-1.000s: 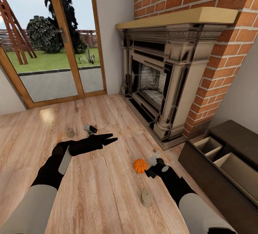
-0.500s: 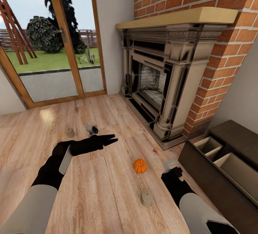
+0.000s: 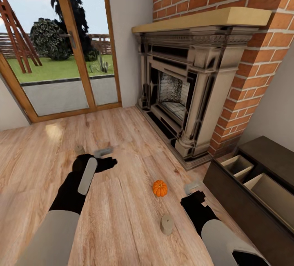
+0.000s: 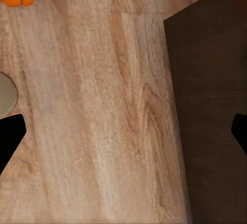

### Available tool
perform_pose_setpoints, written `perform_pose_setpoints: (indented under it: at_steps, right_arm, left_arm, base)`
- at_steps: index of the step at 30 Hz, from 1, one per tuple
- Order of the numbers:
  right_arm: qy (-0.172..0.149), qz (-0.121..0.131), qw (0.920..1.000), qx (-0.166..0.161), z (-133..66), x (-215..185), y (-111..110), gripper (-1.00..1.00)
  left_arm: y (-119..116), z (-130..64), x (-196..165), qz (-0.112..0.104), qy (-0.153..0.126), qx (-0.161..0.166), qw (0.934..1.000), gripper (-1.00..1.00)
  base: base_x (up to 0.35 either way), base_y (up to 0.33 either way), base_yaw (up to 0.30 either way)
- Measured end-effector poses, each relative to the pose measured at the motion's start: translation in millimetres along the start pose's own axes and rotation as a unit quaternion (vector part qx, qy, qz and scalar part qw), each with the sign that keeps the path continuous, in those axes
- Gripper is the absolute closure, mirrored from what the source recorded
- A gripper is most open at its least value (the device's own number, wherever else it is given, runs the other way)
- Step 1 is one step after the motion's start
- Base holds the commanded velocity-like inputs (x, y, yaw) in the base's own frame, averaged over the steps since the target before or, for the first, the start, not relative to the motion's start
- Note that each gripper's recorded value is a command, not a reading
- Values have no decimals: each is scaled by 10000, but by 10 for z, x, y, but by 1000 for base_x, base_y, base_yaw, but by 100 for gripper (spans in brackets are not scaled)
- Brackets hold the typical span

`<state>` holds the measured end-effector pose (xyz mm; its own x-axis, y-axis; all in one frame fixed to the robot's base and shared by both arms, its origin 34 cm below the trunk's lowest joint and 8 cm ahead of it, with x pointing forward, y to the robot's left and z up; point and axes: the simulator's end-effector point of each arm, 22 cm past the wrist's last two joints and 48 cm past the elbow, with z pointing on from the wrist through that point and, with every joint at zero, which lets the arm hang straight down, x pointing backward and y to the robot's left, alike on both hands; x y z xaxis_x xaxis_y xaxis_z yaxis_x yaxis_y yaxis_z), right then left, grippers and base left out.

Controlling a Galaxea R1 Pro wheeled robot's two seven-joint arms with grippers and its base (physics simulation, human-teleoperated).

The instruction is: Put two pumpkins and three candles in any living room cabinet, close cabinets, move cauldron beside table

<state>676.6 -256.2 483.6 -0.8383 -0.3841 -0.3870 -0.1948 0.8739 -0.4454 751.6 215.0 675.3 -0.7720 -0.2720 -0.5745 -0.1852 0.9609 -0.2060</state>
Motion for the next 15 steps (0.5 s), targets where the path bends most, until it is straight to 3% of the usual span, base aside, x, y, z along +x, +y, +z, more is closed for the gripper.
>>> perform_pose_setpoints:
  at_steps: [3,4,6,7,9,10,12,15]
  right_arm:
    - [-40,24,10000,1,33,-9,25,-100]
    - [-81,61,9999,4,29,-64,23,-100]
    - [-116,145,9998,-28,37,-122,52,-100]
    - [-124,239,9996,-66,41,-152,69,-100]
    - [-126,354,9992,-104,65,-180,78,-100]
    - [-44,445,9988,-205,71,-225,89,-100]
    - [94,455,9981,-400,92,-204,177,-100]
    - [304,424,9930,-1060,82,-215,469,-100]
  left_arm:
    - [-139,10,32,-277,54,473,9985,-100]
    - [-245,-51,-42,-484,3,933,9945,-100]
    - [-335,-104,-105,-643,-56,1433,9876,-100]
    - [-387,-147,-148,-762,-86,1787,9809,-100]
    - [-440,-174,-167,-882,-110,2132,9730,-100]
    - [-533,-195,-167,-991,-116,2466,9640,-100]
    - [-610,-200,-162,-1042,-161,2658,9582,-100]
    - [-862,-272,-186,-1091,-266,3009,9470,-100]
  base:
    - [0,0,0]
    - [0,0,0]
    - [0,0,0]
    - [0,0,0]
    - [0,0,0]
    - [0,0,0]
    - [0,0,0]
    - [0,0,0]
